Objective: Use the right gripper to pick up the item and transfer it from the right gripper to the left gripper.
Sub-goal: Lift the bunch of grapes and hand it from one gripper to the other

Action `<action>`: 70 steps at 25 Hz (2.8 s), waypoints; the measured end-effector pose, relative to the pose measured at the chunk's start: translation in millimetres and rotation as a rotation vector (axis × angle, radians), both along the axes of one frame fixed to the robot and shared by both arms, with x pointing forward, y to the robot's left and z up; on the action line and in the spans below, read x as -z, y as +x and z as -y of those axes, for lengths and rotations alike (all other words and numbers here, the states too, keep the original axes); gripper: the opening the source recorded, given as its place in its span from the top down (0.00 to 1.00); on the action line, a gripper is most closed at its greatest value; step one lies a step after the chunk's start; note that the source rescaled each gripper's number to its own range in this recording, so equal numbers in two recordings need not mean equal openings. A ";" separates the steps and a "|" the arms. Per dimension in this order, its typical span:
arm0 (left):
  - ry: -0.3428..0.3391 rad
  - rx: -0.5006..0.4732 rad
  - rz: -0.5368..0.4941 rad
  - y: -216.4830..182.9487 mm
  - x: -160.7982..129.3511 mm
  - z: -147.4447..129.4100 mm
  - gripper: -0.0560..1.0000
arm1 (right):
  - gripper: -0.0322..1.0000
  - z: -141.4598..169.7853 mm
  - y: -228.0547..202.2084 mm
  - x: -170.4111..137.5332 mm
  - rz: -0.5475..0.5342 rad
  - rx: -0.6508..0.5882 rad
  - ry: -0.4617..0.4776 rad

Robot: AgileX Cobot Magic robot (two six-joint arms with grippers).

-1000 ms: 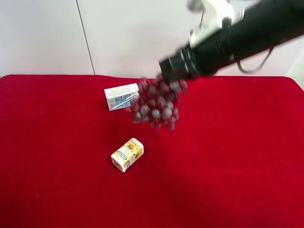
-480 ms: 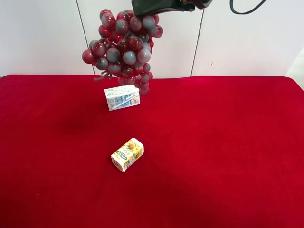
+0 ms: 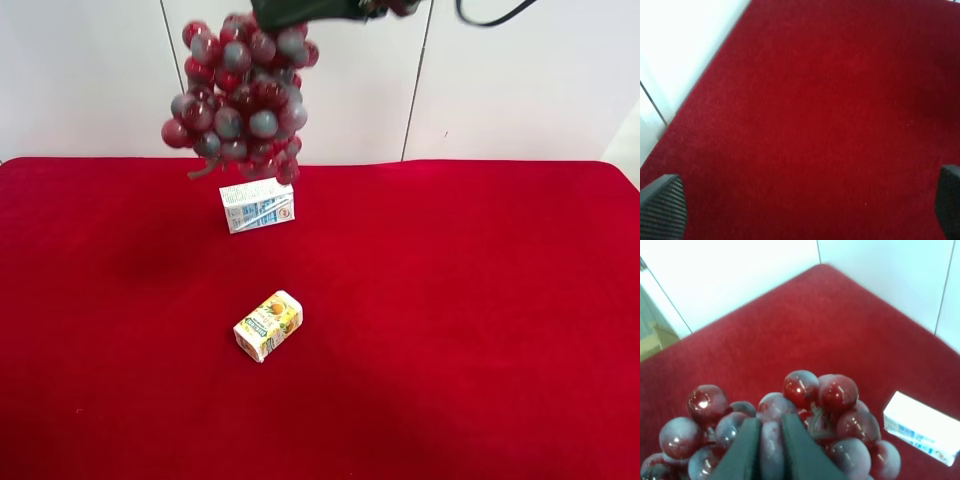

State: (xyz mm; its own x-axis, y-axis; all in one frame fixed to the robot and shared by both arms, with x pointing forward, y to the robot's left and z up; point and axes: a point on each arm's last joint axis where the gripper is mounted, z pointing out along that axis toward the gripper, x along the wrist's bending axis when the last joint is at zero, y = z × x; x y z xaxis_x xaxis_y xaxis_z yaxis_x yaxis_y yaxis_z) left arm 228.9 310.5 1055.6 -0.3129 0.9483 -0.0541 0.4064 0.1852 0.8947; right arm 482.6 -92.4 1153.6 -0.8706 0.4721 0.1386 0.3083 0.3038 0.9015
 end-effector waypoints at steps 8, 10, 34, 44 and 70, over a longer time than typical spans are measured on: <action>0.001 0.000 0.000 0.0 0.0 -0.1 0.00 | 0.96 -24.6 30.7 50.2 -0.039 -0.083 -0.050; 0.001 0.000 0.000 0.0 0.0 -0.1 0.00 | 0.96 -29.3 32.6 56.4 -0.041 -0.123 -0.037; -0.082 0.862 0.031 83.0 -27.8 56.2 0.00 | 0.96 -37.1 24.7 55.4 -0.098 -0.241 0.059; 0.121 0.954 0.093 101.5 -28.9 54.0 0.00 | 0.97 -37.6 24.5 53.4 -0.107 -0.236 0.082; 0.292 1.118 0.021 182.9 30.7 154.0 0.00 | 0.97 -38.9 21.1 50.9 -0.137 -0.264 0.117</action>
